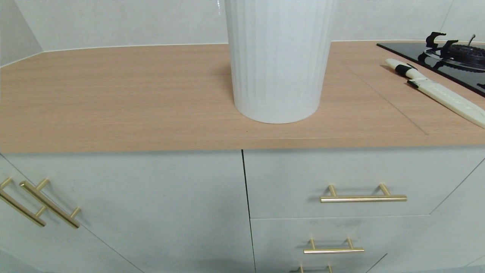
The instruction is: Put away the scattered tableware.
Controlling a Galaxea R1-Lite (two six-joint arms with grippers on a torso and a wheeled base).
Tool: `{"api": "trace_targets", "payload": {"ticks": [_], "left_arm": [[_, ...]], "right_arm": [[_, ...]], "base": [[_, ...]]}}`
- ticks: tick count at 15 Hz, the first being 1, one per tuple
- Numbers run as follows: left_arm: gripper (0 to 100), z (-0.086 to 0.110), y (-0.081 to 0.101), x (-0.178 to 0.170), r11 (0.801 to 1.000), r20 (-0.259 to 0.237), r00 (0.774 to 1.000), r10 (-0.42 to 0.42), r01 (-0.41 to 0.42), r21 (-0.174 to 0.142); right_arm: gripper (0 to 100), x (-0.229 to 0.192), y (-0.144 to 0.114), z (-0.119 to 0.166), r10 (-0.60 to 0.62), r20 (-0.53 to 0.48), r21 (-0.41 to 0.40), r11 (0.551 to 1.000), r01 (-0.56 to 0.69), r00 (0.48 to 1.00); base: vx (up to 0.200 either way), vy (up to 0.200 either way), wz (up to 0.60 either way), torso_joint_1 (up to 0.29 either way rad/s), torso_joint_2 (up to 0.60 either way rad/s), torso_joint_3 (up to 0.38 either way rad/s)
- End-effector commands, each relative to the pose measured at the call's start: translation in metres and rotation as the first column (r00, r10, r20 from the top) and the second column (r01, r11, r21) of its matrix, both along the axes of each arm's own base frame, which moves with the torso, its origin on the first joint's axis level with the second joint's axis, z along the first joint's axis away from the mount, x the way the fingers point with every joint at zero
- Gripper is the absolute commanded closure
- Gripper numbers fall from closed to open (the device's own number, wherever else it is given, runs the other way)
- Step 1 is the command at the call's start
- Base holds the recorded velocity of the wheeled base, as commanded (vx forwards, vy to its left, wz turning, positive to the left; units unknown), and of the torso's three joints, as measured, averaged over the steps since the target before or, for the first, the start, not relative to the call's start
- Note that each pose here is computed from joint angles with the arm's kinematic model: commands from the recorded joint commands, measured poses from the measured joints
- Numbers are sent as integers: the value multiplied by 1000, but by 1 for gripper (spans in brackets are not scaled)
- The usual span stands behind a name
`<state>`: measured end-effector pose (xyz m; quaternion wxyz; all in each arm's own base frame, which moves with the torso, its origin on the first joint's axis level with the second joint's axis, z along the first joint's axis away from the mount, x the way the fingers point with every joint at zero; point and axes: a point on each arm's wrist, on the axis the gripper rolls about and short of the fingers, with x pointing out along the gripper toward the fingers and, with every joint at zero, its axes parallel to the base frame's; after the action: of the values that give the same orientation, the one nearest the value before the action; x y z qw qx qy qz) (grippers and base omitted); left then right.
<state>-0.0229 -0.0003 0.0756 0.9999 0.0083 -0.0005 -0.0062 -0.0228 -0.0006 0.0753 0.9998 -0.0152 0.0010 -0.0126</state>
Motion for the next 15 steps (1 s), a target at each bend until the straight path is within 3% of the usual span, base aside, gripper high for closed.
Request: {"api": "trace_targets", "payload": {"ticks": [1, 6, 10, 15], "left_arm": [[0, 0, 0, 0, 1000, -1, 1000, 0, 0, 0], [0, 0, 0, 0, 1000, -1, 1000, 0, 0, -1], [0, 0, 0, 0, 1000, 1, 1000, 0, 0, -1], [0, 0, 0, 0, 1000, -1, 1000, 0, 0, -1]], "right_arm": [[0, 0, 0, 0, 1, -3, 0, 1000, -1, 1000], [0, 0, 0, 0, 1, -1, 0, 1000, -1, 1000], [0, 0, 0, 0, 1, -1, 0, 1000, -1, 1000], [0, 0, 0, 0, 1, -1, 0, 1000, -1, 1000]], "base": [[0, 0, 0, 0, 0, 0], [0, 0, 0, 4, -11, -5], [0, 0, 0, 131, -182, -210], [0, 0, 0, 114, -545, -257]]}}
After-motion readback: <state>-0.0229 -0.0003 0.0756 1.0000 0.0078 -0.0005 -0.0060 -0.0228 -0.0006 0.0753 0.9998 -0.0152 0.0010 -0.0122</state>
